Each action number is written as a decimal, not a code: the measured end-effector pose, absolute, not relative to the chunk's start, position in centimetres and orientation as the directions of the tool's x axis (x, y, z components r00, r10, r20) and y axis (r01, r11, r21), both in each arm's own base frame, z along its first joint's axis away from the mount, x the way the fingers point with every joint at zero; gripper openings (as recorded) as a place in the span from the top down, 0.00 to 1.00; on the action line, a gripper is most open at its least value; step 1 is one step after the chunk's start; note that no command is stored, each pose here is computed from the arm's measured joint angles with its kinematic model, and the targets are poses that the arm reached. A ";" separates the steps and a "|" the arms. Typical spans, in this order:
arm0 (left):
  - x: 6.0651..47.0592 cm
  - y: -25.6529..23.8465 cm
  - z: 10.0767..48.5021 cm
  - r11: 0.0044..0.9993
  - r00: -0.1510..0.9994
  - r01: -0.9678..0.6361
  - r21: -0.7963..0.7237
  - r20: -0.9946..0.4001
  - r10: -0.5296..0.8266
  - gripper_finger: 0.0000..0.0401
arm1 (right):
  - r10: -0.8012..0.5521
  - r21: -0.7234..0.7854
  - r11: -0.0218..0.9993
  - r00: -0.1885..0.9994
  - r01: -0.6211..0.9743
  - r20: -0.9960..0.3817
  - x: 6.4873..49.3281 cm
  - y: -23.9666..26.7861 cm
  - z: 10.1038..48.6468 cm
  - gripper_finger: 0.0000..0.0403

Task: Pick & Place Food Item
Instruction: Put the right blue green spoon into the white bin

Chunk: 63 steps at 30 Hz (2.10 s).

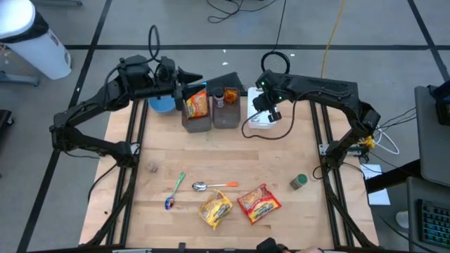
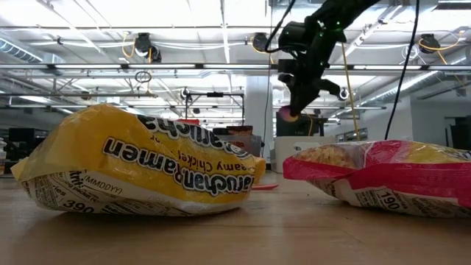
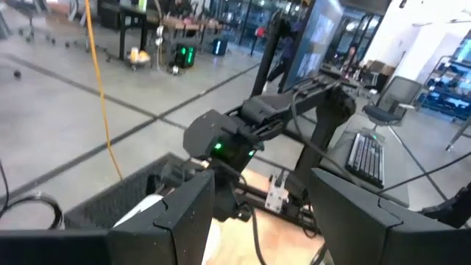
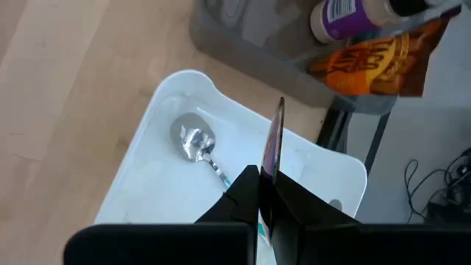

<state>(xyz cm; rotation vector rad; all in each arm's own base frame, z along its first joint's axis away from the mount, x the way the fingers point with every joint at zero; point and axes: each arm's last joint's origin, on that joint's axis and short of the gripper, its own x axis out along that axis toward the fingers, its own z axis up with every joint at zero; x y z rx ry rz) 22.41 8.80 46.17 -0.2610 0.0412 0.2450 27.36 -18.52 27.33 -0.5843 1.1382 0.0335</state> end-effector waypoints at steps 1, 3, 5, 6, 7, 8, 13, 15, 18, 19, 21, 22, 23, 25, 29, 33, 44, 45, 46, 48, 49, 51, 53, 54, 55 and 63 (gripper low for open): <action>22.4 8.9 46.1 0.934 0.968 -0.250 -0.254 -0.080 0.238 0.43 | -0.263 -0.421 0.849 0.437 -0.318 -0.860 27.4 -18.4 27.2 0.99; 22.5 9.0 46.0 0.933 0.965 -0.260 -0.248 -0.083 0.247 0.43 | -0.262 -0.425 0.845 0.443 -0.325 -0.858 27.6 -18.3 27.1 0.99; 22.9 9.2 46.0 0.935 0.966 -0.257 -0.243 -0.070 0.248 0.43 | -0.264 -0.436 0.834 0.449 -0.338 -0.853 27.7 -18.2 27.2 0.99; 22.9 9.2 46.0 0.934 0.966 -0.259 -0.245 -0.071 0.249 0.43 | -0.266 -0.442 0.828 0.453 -0.345 -0.851 27.8 -18.1 27.2 0.99; 23.0 9.3 45.9 0.933 0.965 -0.262 -0.246 -0.074 0.252 0.43 | -0.265 -0.444 0.824 0.453 -0.351 -0.851 27.8 -18.1 27.2 0.99; 23.0 9.4 45.9 0.933 0.965 -0.263 -0.244 -0.068 0.254 0.43 | -0.264 -0.445 0.820 0.451 -0.361 -0.852 27.8 -18.1 27.2 0.99; 22.9 9.4 46.2 0.937 0.966 -0.258 -0.237 -0.041 0.255 0.43 | -0.253 -0.429 0.821 0.434 -0.377 -0.865 27.6 -18.0 26.7 0.99; 23.0 9.4 46.1 0.936 0.965 -0.260 -0.238 -0.050 0.256 0.43 | -0.255 -0.434 0.816 0.435 -0.382 -0.863 27.7 -17.8 26.1 0.99; 23.0 9.4 46.1 0.936 0.966 -0.258 -0.238 -0.048 0.254 0.43 | -0.268 -0.448 0.800 0.431 -0.399 -0.862 28.0 -17.1 25.2 0.99; 22.9 9.4 46.2 0.936 0.966 -0.258 -0.239 -0.047 0.254 0.43 | -0.266 -0.453 0.791 0.434 -0.412 -0.861 28.2 -16.8 25.1 0.99; 22.9 9.4 46.2 0.936 0.966 -0.258 -0.238 -0.047 0.254 0.43 | -0.251 -0.450 0.777 0.440 -0.440 -0.863 28.6 -16.0 24.7 0.99; 23.0 9.4 46.1 0.936 0.966 -0.258 -0.238 -0.049 0.254 0.43 | -0.245 -0.452 0.769 0.446 -0.451 -0.861 28.8 -15.6 24.5 0.99; 23.0 9.4 46.1 0.936 0.966 -0.258 -0.238 -0.050 0.254 0.43 | -0.242 -0.459 0.761 0.457 -0.458 -0.856 29.1 -15.2 24.3 0.99; 23.0 9.4 46.1 0.936 0.966 -0.257 -0.241 -0.050 0.253 0.43 | -0.232 -0.471 0.747 0.480 -0.469 -0.846 29.5 -14.5 24.1 0.99; 23.0 9.4 46.1 0.935 0.967 -0.254 -0.247 -0.052 0.249 0.43 | -0.219 -0.475 0.735 0.493 -0.484 -0.842 29.9 -13.7 23.5 0.99; 23.0 9.3 46.1 0.941 0.975 -0.222 -0.257 -0.051 0.216 0.43 | -0.215 -0.462 0.753 0.488 -0.469 -0.846 29.6 -13.7 22.9 0.99; 23.0 9.2 46.1 0.940 0.981 -0.192 -0.283 -0.052 0.185 0.43 | -0.242 -0.475 0.780 0.503 -0.408 -0.830 29.3 -14.4 22.1 0.99; 23.0 9.2 46.1 0.940 0.981 -0.192 -0.283 -0.052 0.185 0.43 | -0.245 -0.476 0.784 0.506 -0.399 -0.827 29.3 -14.5 22.0 0.99; 23.0 9.2 46.1 0.940 0.981 -0.192 -0.283 -0.052 0.185 0.43 | -0.247 -0.477 0.787 0.510 -0.390 -0.824 29.3 -14.5 22.0 0.99; 23.0 9.2 46.1 0.940 0.981 -0.192 -0.283 -0.051 0.185 0.43 | -0.249 -0.477 0.793 0.513 -0.379 -0.822 29.4 -14.5 22.0 0.99; 23.0 9.2 46.1 0.940 0.981 -0.192 -0.283 -0.051 0.185 0.43 | -0.248 -0.474 0.798 0.513 -0.372 -0.822 29.4 -14.5 22.0 0.99; 23.0 9.2 46.1 0.940 0.981 -0.192 -0.283 -0.052 0.185 0.43 | -0.248 -0.470 0.805 0.513 -0.363 -0.822 29.4 -14.5 22.0 0.99; 23.0 9.2 46.1 0.940 0.981 -0.192 -0.284 -0.051 0.185 0.43 | -0.248 -0.468 0.808 0.514 -0.358 -0.821 29.4 -14.5 22.0 0.99; 23.0 9.2 46.1 0.939 0.982 -0.191 -0.285 -0.051 0.184 0.43 | -0.249 -0.469 0.808 0.514 -0.358 -0.821 29.4 -14.5 22.0 0.99; 23.0 9.2 46.1 0.939 0.982 -0.191 -0.286 -0.051 0.184 0.43 | -0.249 -0.469 0.808 0.514 -0.357 -0.821 29.4 -14.5 22.0 0.99; 23.1 9.0 46.1 0.931 0.983 -0.181 -0.318 -0.051 0.174 0.43 | -0.248 -0.471 0.807 0.519 -0.356 -0.818 29.4 -14.5 22.0 0.99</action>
